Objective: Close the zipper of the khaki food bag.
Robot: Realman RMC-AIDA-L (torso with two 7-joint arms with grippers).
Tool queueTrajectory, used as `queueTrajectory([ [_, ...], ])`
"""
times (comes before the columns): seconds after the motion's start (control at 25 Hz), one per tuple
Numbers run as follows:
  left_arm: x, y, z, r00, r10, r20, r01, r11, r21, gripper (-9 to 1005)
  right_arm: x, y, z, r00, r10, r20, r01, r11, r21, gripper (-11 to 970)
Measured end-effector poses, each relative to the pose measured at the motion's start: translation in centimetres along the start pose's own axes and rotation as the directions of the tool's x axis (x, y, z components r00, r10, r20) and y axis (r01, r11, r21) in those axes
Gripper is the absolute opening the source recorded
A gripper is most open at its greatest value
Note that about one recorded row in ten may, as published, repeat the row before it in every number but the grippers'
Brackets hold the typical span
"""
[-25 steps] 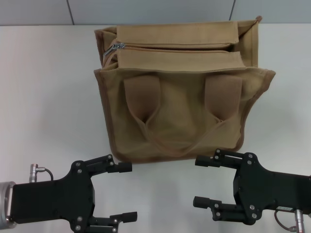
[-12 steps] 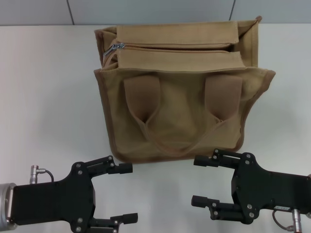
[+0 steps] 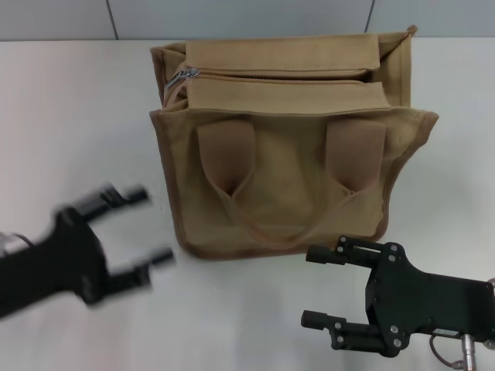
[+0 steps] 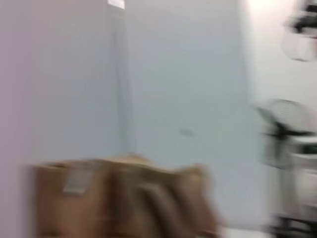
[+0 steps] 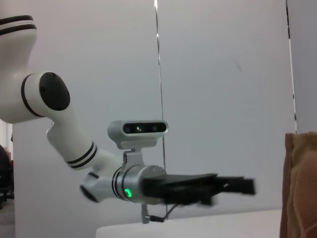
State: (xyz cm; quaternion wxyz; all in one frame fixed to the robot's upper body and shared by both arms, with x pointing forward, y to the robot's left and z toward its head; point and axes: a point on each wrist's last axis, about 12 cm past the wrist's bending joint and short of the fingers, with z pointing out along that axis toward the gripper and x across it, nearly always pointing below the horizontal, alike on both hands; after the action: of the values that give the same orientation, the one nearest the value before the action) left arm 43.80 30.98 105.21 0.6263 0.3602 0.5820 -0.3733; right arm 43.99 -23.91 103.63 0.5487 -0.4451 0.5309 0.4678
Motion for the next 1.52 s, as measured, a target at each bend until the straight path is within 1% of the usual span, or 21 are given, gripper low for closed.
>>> queueTrajectory([
  [0.04, 0.0, 0.0, 0.0, 1.000, 0.000, 0.000, 0.000, 1.000, 0.000, 833, 0.0, 0.0, 0.0, 1.000, 0.000, 0.000, 0.000, 1.000, 0.000, 702],
  [0.12, 0.1, 0.6, -0.3, 0.999, -0.011, 0.036, 0.015, 0.993, -0.120, 833, 0.0, 0.0, 0.2, 1.000, -0.007, 0.006, 0.007, 1.000, -0.002, 702],
  [0.16, 0.2, 0.9, -0.6, 0.999, -0.013, 0.050, 0.022, 0.984, -0.179, 833, 0.0, 0.0, 0.2, 1.000, -0.009, 0.008, 0.009, 1.000, -0.003, 702],
  [0.2, 0.2, 1.1, -0.7, 0.998, -0.011, 0.057, 0.023, 0.976, -0.216, 833, 0.0, 0.0, 0.3, 1.000, -0.010, 0.010, 0.010, 1.000, -0.004, 702],
  [0.24, 0.3, 1.6, -1.1, 0.998, -0.006, 0.058, 0.022, 0.961, -0.275, 833, 0.0, 0.0, 0.3, 1.000, -0.010, 0.010, 0.010, 1.000, -0.004, 702],
  [0.32, 0.6, 2.1, -1.4, 0.998, -0.016, 0.060, 0.036, 0.934, -0.355, 833, 0.1, 0.0, 0.4, 1.000, -0.008, 0.007, 0.008, 1.000, 0.001, 702],
  [0.36, 0.9, 2.5, -1.4, 0.998, -0.032, 0.061, 0.054, 0.915, -0.400, 833, 0.1, 0.0, 0.4, 1.000, -0.006, 0.005, 0.006, 1.000, 0.005, 702],
  [0.4, 1.4, 3.2, -0.9, 0.997, -0.066, 0.047, 0.080, 0.896, -0.436, 833, 0.1, -0.1, 0.5, 1.000, -0.004, 0.006, 0.003, 1.000, 0.006, 702],
  [0.44, 1.6, 3.5, -0.4, 0.996, -0.076, 0.034, 0.084, 0.894, -0.440, 833, 0.1, -0.1, 0.5, 1.000, -0.004, 0.007, 0.004, 1.000, 0.006, 702],
  [0.52, 1.7, 4.1, 0.8, 0.997, -0.083, -0.001, 0.075, 0.907, -0.414, 833, 0.0, -0.3, 0.5, 1.000, -0.008, 0.008, 0.008, 1.000, 0.007, 703],
  [0.56, 1.7, 4.1, 0.8, 0.997, -0.083, -0.001, 0.075, 0.907, -0.414, 833, 0.0, -0.3, 0.5, 1.000, -0.008, 0.008, 0.008, 1.000, 0.007, 703],
  [0.6, 1.7, 4.3, 1.7, 0.997, -0.078, -0.019, 0.065, 0.926, -0.372, 833, 0.0, -0.4, 0.6, 1.000, -0.011, 0.011, 0.011, 1.000, 0.011, 703],
  [0.64, 1.7, 4.3, 1.7, 0.997, -0.078, -0.019, 0.065, 0.926, -0.372, 833, 0.0, -0.4, 0.6, 1.000, -0.011, 0.011, 0.011, 1.000, 0.011, 703],
  [0.68, 1.5, 4.3, 2.7, 0.997, -0.072, -0.024, 0.061, 0.946, -0.318, 833, 0.0, -0.4, 0.6, 1.000, -0.009, 0.010, 0.009, 1.000, 0.013, 703],
  [0.72, 1.5, 4.3, 2.7, 0.997, -0.072, -0.024, 0.061, 0.946, -0.318, 833, 0.0, -0.4, 0.6, 1.000, -0.009, 0.010, 0.009, 1.000, 0.013, 703],
  [0.8, 1.1, 4.6, 3.7, 0.998, -0.061, -0.016, 0.055, 0.959, -0.277, 833, 0.0, -0.5, 0.7, 1.000, -0.007, 0.007, 0.007, 1.000, 0.019, 703],
  [0.92, 0.8, 4.9, 4.0, 0.999, -0.049, -0.003, 0.046, 0.960, -0.278, 833, 0.0, -0.5, 0.7, 1.000, -0.004, 0.011, 0.004, 1.000, 0.024, 703],
  [1.0, 0.3, 5.5, 4.6, 0.999, -0.038, 0.020, 0.042, 0.956, -0.292, 834, 0.0, -0.6, 0.7, 1.000, 0.000, 0.019, -0.001, 0.999, 0.039, 703],
  [1.2, -0.2, 6.1, 5.1, 0.999, -0.023, 0.045, 0.036, 0.953, -0.302, 834, 0.0, -0.7, 0.8, 1.000, 0.001, 0.017, -0.002, 0.999, 0.048, 702],
  [1.4, 0.0, 6.5, 5.3, 0.999, -0.032, 0.036, 0.043, 0.941, -0.334, 834, 0.0, -1.0, 0.6, 1.000, -0.001, 0.020, 0.000, 0.997, 0.080, 703],
  [1.52, 0.1, 6.4, 5.3, 0.998, -0.040, 0.042, 0.052, 0.938, -0.344, 834, 0.0, -1.1, 0.6, 1.000, -0.004, 0.022, 0.002, 0.996, 0.089, 703],
])
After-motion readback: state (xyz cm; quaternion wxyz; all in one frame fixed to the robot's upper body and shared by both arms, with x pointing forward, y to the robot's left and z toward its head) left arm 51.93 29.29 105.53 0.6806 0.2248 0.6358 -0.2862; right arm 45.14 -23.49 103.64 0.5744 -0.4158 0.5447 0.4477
